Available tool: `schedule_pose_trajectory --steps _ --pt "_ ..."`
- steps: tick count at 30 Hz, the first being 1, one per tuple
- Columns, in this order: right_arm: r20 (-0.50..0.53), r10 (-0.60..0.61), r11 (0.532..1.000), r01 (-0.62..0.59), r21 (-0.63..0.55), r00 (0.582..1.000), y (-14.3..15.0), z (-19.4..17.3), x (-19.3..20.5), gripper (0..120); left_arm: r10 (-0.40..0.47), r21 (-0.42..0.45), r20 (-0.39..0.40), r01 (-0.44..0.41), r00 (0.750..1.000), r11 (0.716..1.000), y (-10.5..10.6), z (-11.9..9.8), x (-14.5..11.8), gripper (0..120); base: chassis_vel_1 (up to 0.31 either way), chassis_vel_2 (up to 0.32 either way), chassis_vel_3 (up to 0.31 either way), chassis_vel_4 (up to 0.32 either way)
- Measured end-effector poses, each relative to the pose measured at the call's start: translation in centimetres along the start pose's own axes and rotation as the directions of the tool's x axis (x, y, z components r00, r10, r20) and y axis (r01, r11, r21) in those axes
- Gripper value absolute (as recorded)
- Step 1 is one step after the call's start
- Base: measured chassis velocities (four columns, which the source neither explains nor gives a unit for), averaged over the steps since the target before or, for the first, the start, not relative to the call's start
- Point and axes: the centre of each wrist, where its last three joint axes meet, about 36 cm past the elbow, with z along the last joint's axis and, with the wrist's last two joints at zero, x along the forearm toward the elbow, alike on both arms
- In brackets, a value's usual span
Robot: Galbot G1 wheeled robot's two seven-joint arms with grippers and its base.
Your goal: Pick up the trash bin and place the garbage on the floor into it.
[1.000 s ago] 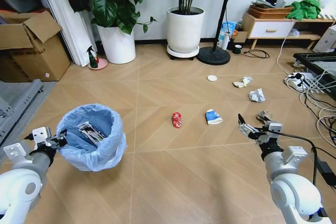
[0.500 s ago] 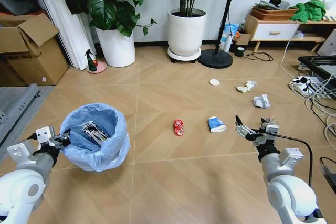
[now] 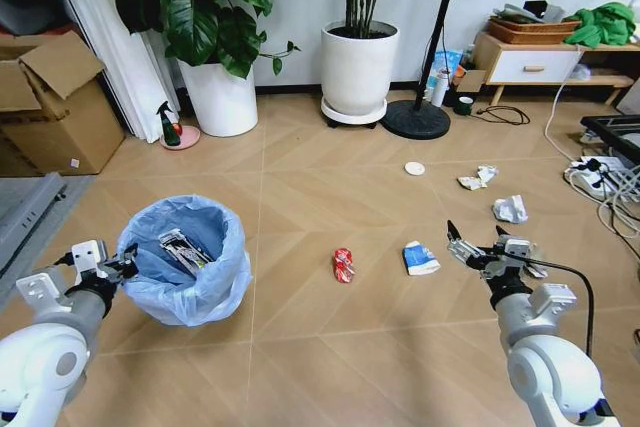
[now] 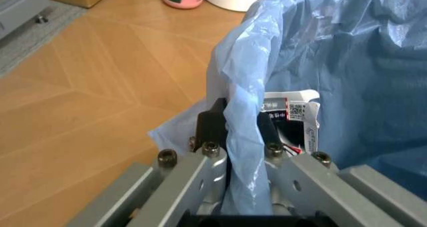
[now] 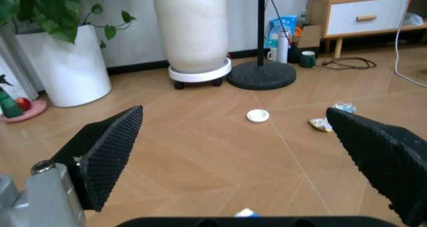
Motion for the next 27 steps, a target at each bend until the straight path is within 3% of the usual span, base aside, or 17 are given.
schedule_pose_trajectory --steps 12,20,27 --pt "-0.015 -0.009 1.0 0.009 0.008 1.0 0.39 0.44 0.38 100 0.004 0.002 0.0 -0.004 1.0 1.0 -0.15 0.03 0.07 0 -0.123 0.114 0.119 -0.111" --pt "-0.019 -0.014 1.0 0.014 0.009 1.0 0.57 0.56 0.43 100 0.008 0.002 0.001 -0.008 1.0 1.0 -0.3 0.1 0.27 0 -0.038 -0.12 0.041 0.112" --pt "-0.017 -0.014 1.0 0.014 0.009 1.0 0.56 0.57 0.45 100 0.014 0.002 0.004 -0.014 1.0 1.0 -0.45 0.04 0.34 0 -0.204 -0.191 0.206 0.199"
